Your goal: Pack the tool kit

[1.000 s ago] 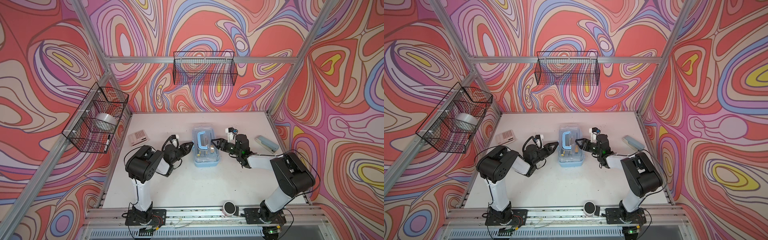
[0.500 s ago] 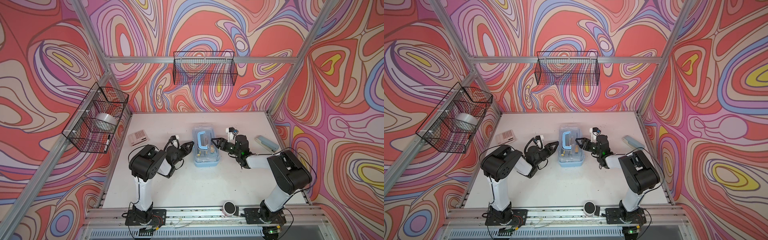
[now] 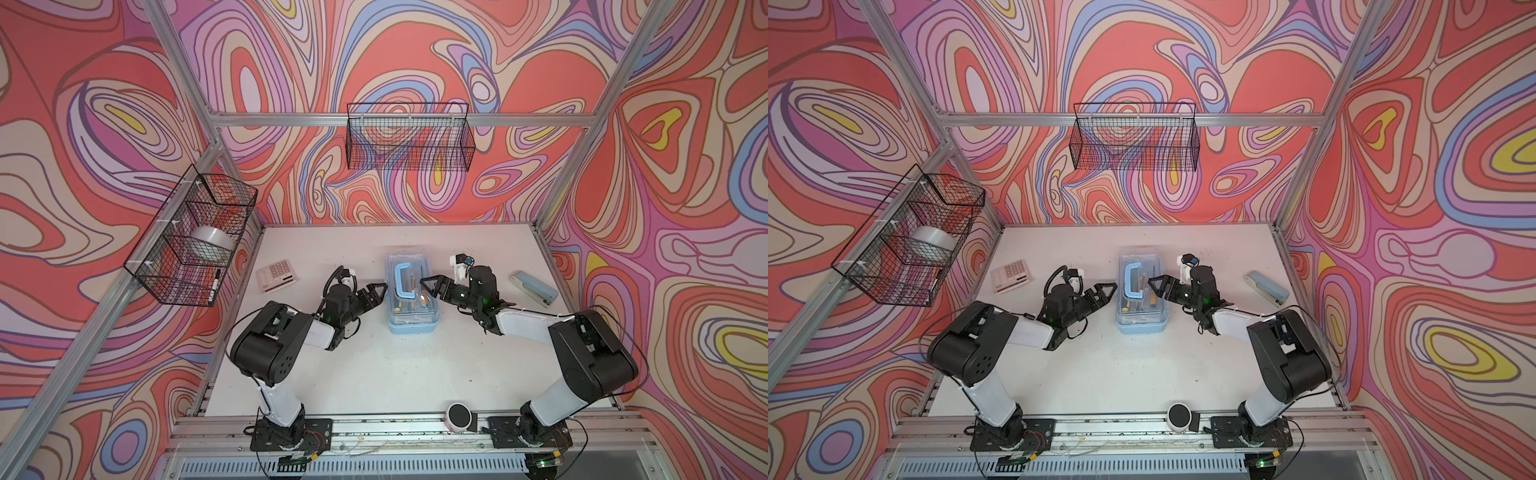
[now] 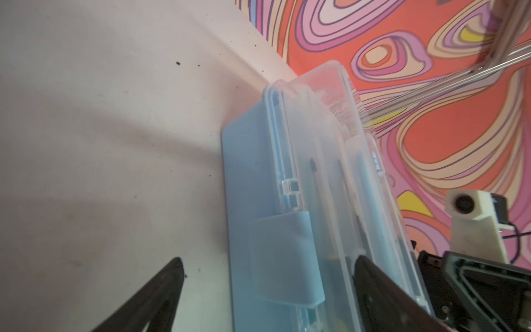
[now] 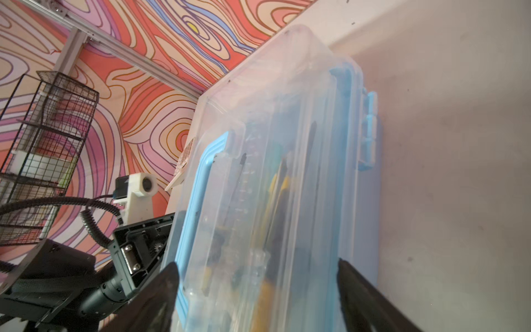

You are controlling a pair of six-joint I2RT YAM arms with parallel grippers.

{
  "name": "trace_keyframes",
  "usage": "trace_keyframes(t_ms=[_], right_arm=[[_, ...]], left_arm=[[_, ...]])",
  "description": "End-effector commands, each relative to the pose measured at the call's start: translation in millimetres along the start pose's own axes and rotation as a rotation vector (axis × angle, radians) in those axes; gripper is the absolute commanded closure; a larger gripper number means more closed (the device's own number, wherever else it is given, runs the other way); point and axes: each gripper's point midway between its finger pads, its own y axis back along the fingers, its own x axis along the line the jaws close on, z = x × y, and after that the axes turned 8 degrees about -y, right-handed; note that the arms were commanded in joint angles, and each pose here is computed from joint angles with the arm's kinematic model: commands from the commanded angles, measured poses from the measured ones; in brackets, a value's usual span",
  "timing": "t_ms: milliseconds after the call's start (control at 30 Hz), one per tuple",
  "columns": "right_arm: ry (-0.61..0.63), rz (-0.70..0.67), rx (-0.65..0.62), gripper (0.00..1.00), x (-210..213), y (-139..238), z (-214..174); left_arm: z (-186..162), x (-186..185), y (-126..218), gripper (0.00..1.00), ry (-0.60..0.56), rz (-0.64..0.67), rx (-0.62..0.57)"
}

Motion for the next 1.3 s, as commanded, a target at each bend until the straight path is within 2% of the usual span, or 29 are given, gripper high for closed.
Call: trace_keyframes(t_ms=[0,133,200,267,333,467,500,533,600,733,867,933,1067,1100,1167,1267], right_arm=[[0.032,-0.151,-0.041,0.02,-12,23,25],[0.143,-0.289,-0.183,0.01,-3,58,74],[0.217,-0.381,-0.275,0.02,4,81,99],[0.279,-0.480,-0.355,0.02,4,101,117],[0.336,-0.534,-0.399,0.02,2,113,124],[0.429,-0.622,-0.453,0.02,-13,117,133],[0.433,-0.639,-0.455,0.02,-19,115,133],[0.449,-0.662,-0.454,0.02,-24,113,134],[0.459,-0.675,-0.430,0.02,-34,105,131],[0.481,-0.682,-0.495,0.02,-51,100,130],[0.525,-0.795,-0.562,0.02,-85,110,131],[0.512,-0.815,-0.613,0.02,-103,119,134],[0.588,-0.912,-0.661,0.01,-141,122,131],[0.581,-0.915,-0.694,0.02,-150,124,128],[0.580,-0.861,-0.752,0.01,-156,129,122],[0.539,-0.740,-0.703,0.02,-164,128,116]], left_arm=[[29,3,18,0.00,-0.187,0.170,0.022],[77,7,46,0.00,-0.340,0.390,-0.061],[101,11,67,0.00,-0.461,0.514,-0.107],[119,9,83,0.00,-0.608,0.577,-0.169],[127,13,100,0.00,-0.761,0.641,-0.243],[138,43,147,0.00,-0.870,0.906,-0.396],[139,49,155,0.00,-0.872,0.950,-0.408],[128,65,160,0.00,-0.871,0.988,-0.371],[117,88,164,0.00,-0.844,0.996,-0.324],[105,134,173,0.00,-0.669,0.922,-0.427],[98,154,153,0.00,-0.652,0.857,-0.397],[88,162,137,0.00,-0.653,0.807,-0.326],[89,165,132,0.00,-0.649,0.812,-0.286],[92,164,132,0.00,-0.664,0.809,-0.320],[89,165,135,0.00,-0.647,0.817,-0.312],[92,167,133,0.00,-0.650,0.827,-0.312]])
